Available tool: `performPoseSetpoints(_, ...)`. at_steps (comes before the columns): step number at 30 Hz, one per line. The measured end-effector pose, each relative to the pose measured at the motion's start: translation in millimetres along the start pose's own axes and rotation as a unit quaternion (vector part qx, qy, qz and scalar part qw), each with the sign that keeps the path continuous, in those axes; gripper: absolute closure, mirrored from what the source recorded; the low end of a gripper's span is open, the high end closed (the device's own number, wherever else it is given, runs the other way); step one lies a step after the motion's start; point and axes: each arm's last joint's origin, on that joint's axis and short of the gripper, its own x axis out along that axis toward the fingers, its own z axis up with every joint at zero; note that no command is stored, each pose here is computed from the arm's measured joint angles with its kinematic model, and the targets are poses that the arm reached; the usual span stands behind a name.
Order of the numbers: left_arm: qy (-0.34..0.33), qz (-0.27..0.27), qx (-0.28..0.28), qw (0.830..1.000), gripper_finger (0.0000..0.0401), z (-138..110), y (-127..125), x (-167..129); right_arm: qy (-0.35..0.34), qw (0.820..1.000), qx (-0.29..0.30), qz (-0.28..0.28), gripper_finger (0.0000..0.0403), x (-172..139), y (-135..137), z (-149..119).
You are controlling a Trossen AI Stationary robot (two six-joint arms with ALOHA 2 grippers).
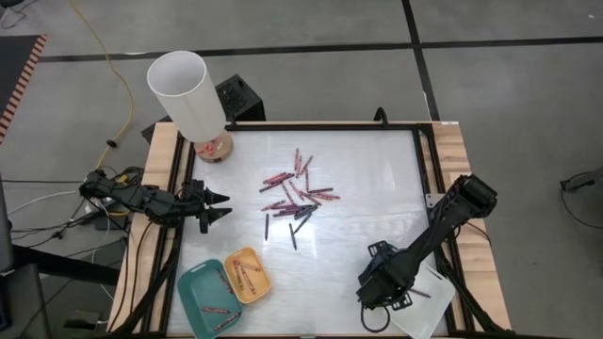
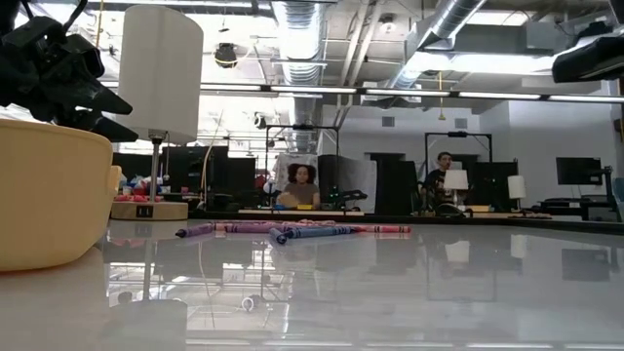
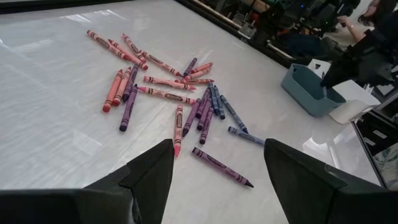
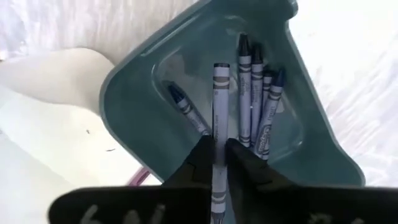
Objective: Sort crayons
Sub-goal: Put the blue crayon into the dark blue bin, then put the purple crayon into the white bin
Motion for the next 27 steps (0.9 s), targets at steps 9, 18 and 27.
performPoseSetpoints(9,0.0,0.0,0.0,1.0,0.0161,0,0,0,0.001,1.0,0.028,-0.001,0.034,0,-1,0)
performPoseSetpoints(18,0.0,0.0,0.0,1.0,0.0161,0,0,0,-0.043,0.993,0.101,0.039,0.0339,-33,-34,6)
performPoseSetpoints(27,0.0,0.0,0.0,1.0,0.0161,0,0,0,-0.171,0.976,0.134,-0.034,0.0339,-88,-119,12)
